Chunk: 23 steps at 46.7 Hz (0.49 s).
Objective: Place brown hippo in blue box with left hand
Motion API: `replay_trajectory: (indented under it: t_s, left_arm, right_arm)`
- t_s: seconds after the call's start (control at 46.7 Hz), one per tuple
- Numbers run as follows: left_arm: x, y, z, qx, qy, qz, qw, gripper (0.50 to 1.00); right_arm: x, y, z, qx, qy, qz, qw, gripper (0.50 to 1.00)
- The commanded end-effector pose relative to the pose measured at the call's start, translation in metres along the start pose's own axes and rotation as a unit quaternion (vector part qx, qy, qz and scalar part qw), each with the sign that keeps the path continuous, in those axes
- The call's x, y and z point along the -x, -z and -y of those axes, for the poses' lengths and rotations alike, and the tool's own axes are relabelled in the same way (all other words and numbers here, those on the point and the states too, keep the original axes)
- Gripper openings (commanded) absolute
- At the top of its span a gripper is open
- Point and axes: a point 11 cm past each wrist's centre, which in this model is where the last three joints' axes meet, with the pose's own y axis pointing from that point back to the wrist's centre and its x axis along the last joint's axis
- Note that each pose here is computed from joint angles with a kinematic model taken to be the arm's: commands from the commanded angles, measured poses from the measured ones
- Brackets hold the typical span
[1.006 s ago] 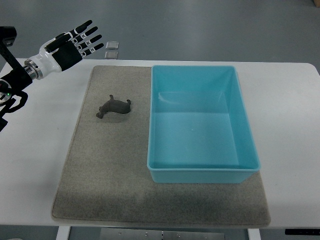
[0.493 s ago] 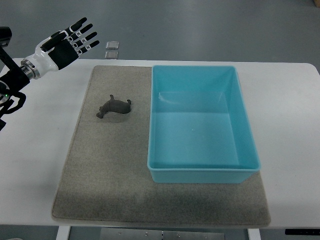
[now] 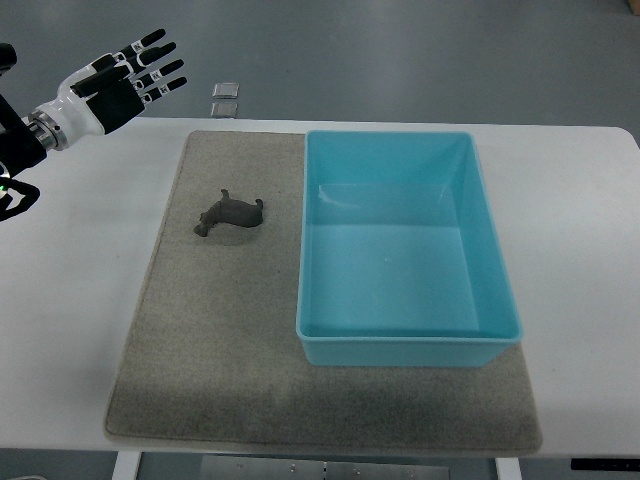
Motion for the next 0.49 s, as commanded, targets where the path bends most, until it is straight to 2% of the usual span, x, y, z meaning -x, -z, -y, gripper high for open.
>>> replay_trajectory:
  t_s: [0.0,0.236,0.364,0.471]
  left_arm:
    - [0.001,-0.002,0.001,0.004,0.000,0.014,1.000,0.999]
    - [0.004,-0.011,0.005,-0.005,0.002,0.076,0.997,0.999]
    - [0.004,-0.024,-0.001,0.011,0.009,0.160,0.987,0.996]
    - [0.013,-0.027,-0.005,-0.002,0.033,0.245,0.969,0.999]
  right_arm:
    - [0.000,0.000,0.000,0.000,0.000,0.000,1.000,0.936]
    - [0.000,0.000,0.000,0.000,0.000,0.000,1.000,0.936]
    - [0.000,0.000,0.000,0.000,0.000,0.000,1.000,0.936]
    - [0.000,0.000,0.000,0.000,0.000,0.000,1.000,0.936]
